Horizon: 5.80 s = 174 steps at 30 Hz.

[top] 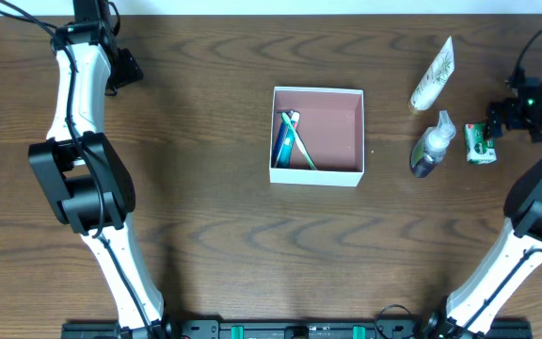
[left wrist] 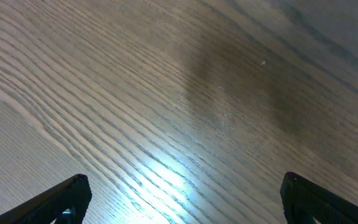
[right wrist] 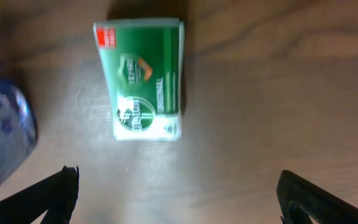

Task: Pack container
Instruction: 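Reach the right gripper to the green soap box and grasp it, then carry the green soap box into the white box with the right gripper, then release the soap box and lift the right gripper back right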

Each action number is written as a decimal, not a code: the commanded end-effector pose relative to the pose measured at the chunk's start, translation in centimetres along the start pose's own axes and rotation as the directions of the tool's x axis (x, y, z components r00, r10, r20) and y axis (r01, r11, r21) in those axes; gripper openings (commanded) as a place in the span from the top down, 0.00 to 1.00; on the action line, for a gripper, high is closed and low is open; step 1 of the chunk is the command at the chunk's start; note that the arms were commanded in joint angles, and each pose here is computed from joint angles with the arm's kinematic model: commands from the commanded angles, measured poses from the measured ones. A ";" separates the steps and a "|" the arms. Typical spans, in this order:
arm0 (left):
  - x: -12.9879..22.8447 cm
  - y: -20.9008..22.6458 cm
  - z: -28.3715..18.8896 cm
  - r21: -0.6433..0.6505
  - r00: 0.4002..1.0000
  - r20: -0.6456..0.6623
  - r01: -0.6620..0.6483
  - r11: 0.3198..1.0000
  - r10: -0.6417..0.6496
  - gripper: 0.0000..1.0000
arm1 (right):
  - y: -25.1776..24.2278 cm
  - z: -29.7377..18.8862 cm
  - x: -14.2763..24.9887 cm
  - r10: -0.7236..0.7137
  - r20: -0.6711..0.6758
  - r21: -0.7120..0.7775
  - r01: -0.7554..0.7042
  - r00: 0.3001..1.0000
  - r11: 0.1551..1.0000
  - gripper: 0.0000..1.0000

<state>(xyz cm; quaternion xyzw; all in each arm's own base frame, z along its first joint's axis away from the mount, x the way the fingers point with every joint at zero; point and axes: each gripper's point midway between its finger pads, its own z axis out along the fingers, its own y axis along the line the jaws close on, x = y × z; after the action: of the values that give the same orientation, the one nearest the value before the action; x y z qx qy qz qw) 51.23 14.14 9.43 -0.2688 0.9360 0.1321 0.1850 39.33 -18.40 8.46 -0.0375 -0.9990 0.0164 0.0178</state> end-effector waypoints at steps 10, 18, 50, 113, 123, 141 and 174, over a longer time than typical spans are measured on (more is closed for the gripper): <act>-1.6 0.6 -2.3 0.006 0.998 0.056 0.021 1.000 -0.021 0.02 | 3.4 3.7 -2.4 -0.040 -0.024 -0.019 0.040 0.999 0.999 0.01; -1.6 0.6 -2.3 0.006 0.998 0.056 0.021 1.000 -0.021 0.02 | 3.5 4.2 -3.1 -0.025 0.008 -0.062 0.026 1.000 0.998 0.01; -1.6 0.6 -2.3 0.006 0.998 0.056 0.021 1.000 -0.021 0.02 | 2.1 7.6 -1.6 0.104 -0.041 0.021 -0.103 0.994 0.994 0.70; -1.6 0.6 -2.3 0.006 0.998 0.056 0.021 1.000 -0.021 0.02 | 38.4 -2.0 0.1 0.111 0.104 0.000 -0.112 0.988 0.994 0.74; -1.6 0.6 -2.3 0.006 0.998 0.056 0.021 1.000 -0.021 0.02 | 39.3 1.5 0.5 -0.009 0.062 -0.033 0.011 0.998 0.999 0.64; -1.6 0.6 -2.3 0.006 0.998 0.056 0.021 1.000 -0.021 0.02 | 39.7 3.6 -1.9 -0.033 0.141 -0.077 0.044 0.989 0.996 0.57; -1.6 0.6 -2.3 0.006 0.998 0.056 0.021 1.000 -0.021 0.02 | 38.2 0.0 -3.4 0.010 0.167 -0.093 0.005 0.986 0.996 0.22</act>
<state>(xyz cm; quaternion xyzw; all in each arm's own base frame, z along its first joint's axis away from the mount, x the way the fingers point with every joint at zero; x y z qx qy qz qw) 51.23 14.14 9.51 -0.2689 0.9359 0.1320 0.1855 43.23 20.18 3.60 -0.0228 -0.9992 -0.0107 -0.0307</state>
